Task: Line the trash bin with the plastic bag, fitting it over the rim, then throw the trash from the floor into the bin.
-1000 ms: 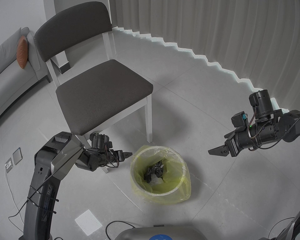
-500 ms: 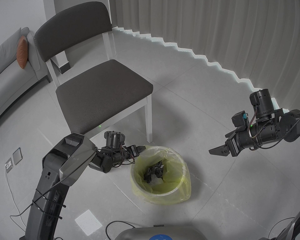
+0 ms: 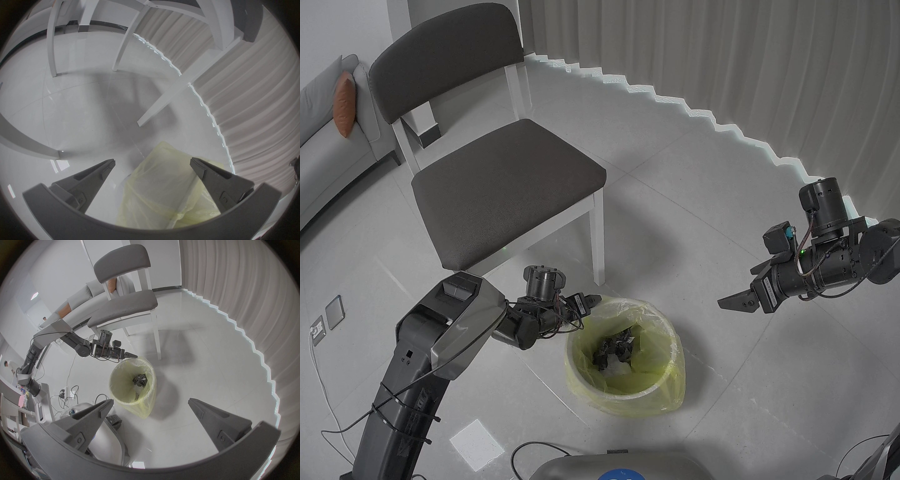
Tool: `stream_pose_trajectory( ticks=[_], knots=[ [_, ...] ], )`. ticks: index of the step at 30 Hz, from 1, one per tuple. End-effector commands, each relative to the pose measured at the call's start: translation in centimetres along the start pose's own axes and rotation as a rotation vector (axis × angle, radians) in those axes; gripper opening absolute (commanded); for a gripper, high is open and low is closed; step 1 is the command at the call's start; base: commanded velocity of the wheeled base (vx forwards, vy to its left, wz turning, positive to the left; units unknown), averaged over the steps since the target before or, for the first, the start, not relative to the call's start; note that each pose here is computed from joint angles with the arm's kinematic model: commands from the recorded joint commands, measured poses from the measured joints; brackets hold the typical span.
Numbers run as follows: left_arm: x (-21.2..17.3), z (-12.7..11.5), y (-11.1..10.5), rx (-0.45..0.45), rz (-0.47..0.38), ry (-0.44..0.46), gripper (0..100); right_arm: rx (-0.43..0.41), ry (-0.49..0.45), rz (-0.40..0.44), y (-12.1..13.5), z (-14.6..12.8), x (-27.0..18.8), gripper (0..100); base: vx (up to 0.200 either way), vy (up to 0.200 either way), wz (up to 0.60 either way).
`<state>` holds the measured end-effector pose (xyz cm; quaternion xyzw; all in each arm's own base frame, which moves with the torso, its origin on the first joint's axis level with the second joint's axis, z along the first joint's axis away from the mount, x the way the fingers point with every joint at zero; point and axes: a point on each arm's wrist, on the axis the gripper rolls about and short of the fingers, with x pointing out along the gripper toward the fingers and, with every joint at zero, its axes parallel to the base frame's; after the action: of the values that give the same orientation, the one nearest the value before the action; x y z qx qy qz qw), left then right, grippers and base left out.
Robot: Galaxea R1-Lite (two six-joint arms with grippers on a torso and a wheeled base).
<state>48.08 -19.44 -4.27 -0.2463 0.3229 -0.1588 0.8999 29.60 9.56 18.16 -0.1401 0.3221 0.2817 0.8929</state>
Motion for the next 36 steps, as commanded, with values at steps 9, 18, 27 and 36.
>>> stream_pose_trajectory(
  ticks=[9,18,27,36],
  knots=[
    [-0.2,0.4,0.0,-0.004,0.001,0.008,0,-0.005,-0.009,-0.004,-0.1,0.3,-0.1,100,0.0,0.0,0.0],
    [0.0,1.0,1.7,-0.006,0.026,-0.003,0,-0.008,-0.001,-0.02,-0.1,0.3,0.0,100,0.0,0.0,0.0],
    [-0.8,2.0,2.8,-0.02,0.063,-0.012,0,-0.012,-0.007,-0.02,0.1,0.4,-0.2,100,0.0,0.0,0.0],
    [-6.3,3.7,-1.0,0.076,0.013,-0.055,0,-0.014,-0.029,-0.059,1.1,0.4,-3.7,100,0.0,0.0,0.0]
  ],
)
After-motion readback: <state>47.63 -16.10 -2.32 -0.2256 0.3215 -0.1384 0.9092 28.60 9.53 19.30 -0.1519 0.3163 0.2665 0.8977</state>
